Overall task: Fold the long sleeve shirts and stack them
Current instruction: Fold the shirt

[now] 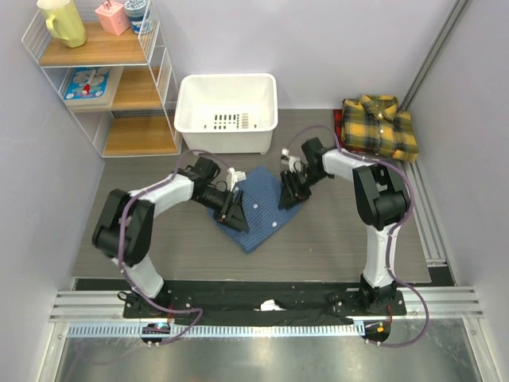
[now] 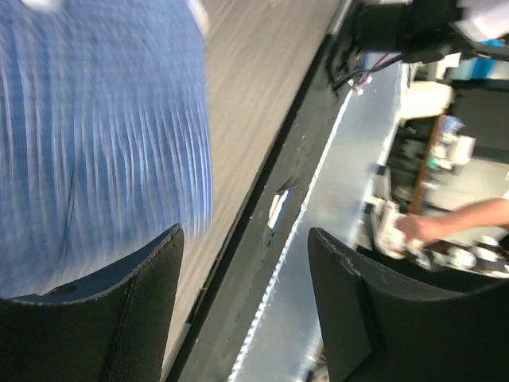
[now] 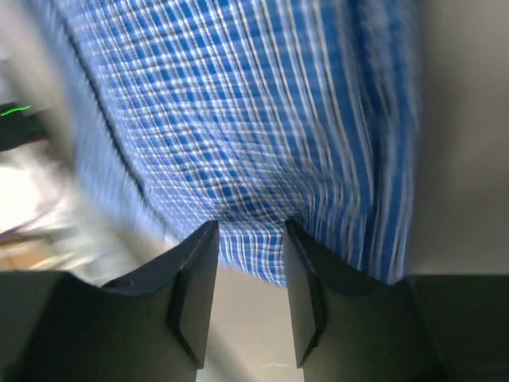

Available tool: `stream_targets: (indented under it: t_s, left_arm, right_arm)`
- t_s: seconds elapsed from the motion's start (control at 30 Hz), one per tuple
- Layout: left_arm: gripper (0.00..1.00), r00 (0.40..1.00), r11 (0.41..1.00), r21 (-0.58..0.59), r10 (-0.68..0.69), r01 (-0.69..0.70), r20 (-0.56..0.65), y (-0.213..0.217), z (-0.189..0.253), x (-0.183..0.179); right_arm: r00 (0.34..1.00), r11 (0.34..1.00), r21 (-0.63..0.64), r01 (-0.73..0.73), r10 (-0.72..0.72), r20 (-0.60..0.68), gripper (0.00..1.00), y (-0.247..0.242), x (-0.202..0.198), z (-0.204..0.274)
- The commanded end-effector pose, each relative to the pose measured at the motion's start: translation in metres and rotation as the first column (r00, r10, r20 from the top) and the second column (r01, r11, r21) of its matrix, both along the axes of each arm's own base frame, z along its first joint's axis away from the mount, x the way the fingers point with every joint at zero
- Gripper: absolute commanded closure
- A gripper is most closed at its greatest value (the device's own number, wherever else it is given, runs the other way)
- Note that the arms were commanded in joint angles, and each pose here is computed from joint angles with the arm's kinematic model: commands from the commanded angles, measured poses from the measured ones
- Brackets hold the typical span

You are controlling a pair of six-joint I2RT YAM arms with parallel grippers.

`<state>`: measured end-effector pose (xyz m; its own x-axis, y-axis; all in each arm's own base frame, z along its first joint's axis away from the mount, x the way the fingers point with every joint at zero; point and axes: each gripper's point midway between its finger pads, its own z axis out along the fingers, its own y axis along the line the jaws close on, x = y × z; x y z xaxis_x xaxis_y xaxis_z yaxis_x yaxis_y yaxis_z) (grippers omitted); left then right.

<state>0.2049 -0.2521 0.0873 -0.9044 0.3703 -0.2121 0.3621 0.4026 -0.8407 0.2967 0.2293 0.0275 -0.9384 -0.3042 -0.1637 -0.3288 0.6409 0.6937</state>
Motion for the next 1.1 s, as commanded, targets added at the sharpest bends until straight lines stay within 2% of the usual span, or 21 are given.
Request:
stream_targets:
  t_s: [0.0, 0.1, 0.17, 0.23, 0.33, 0.37, 0.4, 0.43, 0.57, 0.67, 0.87, 0.9, 1.07]
  left_arm:
    - [0.34, 0.976, 0.998, -0.020, 0.061, -0.059, 0.210, 0.024, 0.052, 0.017]
    - [0.33, 0.944, 0.975, -0.003, 0.214, -0.220, 0.250, 0.050, 0.063, 0.036]
    - [0.32, 0.911, 0.947, -0.012, 0.312, -0.321, 0.271, 0.067, 0.064, 0.052]
    - [0.31, 0.881, 0.915, -0.011, 0.391, -0.403, 0.267, 0.075, 0.066, 0.060]
    - [0.30, 0.843, 0.867, 0.001, 0.484, -0.499, 0.235, 0.081, 0.059, 0.068]
    - [0.29, 0.832, 0.851, 0.012, 0.511, -0.525, 0.218, 0.083, 0.053, 0.071]
    - [0.29, 0.822, 0.841, 0.000, 0.529, -0.542, 0.212, 0.083, 0.049, 0.074]
    - [0.29, 0.812, 0.821, 0.011, 0.561, -0.570, 0.161, 0.081, 0.044, 0.076]
    - [0.30, 0.793, 0.800, 0.020, 0.592, -0.600, 0.143, 0.081, 0.028, 0.089]
    - [0.31, 0.799, 0.803, 0.032, 0.588, -0.596, 0.125, 0.081, 0.014, 0.093]
    - [0.33, 0.828, 0.829, 0.028, 0.555, -0.558, 0.082, 0.077, -0.021, 0.094]
    - [0.33, 0.838, 0.838, 0.019, 0.544, -0.545, 0.039, 0.073, -0.029, 0.093]
    - [0.35, 0.853, 0.852, -0.023, 0.522, -0.522, -0.020, 0.065, -0.050, 0.104]
  right_arm:
    - [0.861, 0.892, -0.426, -0.148, 0.329, 0.389, 0.53, -0.052, 0.101, -0.010]
    - [0.755, 0.885, -0.433, -0.173, 0.401, 0.518, 0.46, -0.033, 0.120, 0.039]
    - [0.714, 0.899, -0.396, -0.190, 0.403, 0.573, 0.40, -0.015, 0.115, 0.063]
    - [0.678, 0.894, -0.379, -0.240, 0.434, 0.594, 0.35, 0.009, 0.091, 0.075]
    - [0.635, 0.876, -0.384, -0.291, 0.477, 0.607, 0.22, 0.033, 0.067, 0.063]
    - [0.613, 0.878, -0.384, -0.286, 0.476, 0.631, 0.21, 0.041, 0.070, 0.060]
    - [0.617, 0.872, -0.392, -0.294, 0.486, 0.619, 0.20, 0.042, 0.064, 0.048]
    - [0.605, 0.864, -0.395, -0.312, 0.501, 0.619, 0.20, 0.047, 0.061, 0.042]
    - [0.591, 0.836, -0.402, -0.374, 0.549, 0.591, 0.18, 0.053, 0.053, 0.006]
    - [0.572, 0.804, -0.386, -0.452, 0.594, 0.566, 0.17, 0.052, 0.029, -0.015]
    - [0.527, 0.738, -0.310, -0.599, 0.655, 0.542, 0.17, 0.052, -0.015, -0.014]
    - [0.509, 0.723, -0.302, -0.621, 0.666, 0.545, 0.17, 0.052, -0.019, -0.011]
    - [0.503, 0.685, -0.282, -0.671, 0.701, 0.506, 0.19, 0.041, -0.040, -0.004]
